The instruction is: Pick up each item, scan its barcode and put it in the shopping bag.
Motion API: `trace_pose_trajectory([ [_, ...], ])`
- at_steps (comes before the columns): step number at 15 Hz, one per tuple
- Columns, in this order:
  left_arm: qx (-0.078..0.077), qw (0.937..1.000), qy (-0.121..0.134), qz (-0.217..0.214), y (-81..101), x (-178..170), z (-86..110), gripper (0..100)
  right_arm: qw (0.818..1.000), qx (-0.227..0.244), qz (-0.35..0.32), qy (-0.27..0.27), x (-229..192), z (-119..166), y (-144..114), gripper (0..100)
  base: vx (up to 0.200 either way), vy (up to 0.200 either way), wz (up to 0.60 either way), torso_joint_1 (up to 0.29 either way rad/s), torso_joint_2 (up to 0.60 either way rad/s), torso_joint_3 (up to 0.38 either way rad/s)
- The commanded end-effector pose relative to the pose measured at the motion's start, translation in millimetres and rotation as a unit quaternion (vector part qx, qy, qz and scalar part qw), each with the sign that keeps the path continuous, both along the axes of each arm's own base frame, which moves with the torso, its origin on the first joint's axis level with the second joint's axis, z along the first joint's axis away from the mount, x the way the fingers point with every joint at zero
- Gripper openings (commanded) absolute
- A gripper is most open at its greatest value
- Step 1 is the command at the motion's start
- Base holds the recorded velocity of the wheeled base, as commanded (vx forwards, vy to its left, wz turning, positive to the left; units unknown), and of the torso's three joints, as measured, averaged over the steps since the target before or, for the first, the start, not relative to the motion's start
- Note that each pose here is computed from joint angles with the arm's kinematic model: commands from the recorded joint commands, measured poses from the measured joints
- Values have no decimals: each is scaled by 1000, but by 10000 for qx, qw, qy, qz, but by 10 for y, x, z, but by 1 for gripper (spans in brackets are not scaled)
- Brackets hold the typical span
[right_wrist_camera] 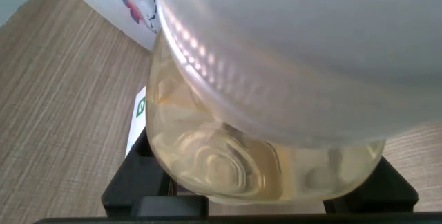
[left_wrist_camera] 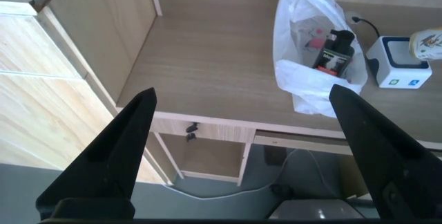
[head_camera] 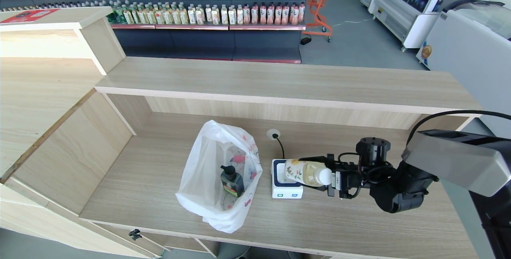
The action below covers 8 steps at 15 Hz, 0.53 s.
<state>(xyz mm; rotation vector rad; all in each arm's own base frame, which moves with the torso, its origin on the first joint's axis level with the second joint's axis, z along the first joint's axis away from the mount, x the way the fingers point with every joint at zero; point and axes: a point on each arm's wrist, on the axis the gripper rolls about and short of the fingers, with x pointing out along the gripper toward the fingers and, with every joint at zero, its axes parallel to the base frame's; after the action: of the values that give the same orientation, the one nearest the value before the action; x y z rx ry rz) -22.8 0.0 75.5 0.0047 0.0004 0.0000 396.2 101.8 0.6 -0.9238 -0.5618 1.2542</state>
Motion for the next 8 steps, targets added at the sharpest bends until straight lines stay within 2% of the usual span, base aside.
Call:
trace_pose_trajectory([
  [1,0,10000,6,0,0,1,0,100,9999,30,69,-83,84,-37,44,0,0,0,0,0,0,0],
  [8,0,10000,6,0,0,1,0,100,9997,62,196,-116,137,-93,84,0,0,0,0,0,0,0],
])
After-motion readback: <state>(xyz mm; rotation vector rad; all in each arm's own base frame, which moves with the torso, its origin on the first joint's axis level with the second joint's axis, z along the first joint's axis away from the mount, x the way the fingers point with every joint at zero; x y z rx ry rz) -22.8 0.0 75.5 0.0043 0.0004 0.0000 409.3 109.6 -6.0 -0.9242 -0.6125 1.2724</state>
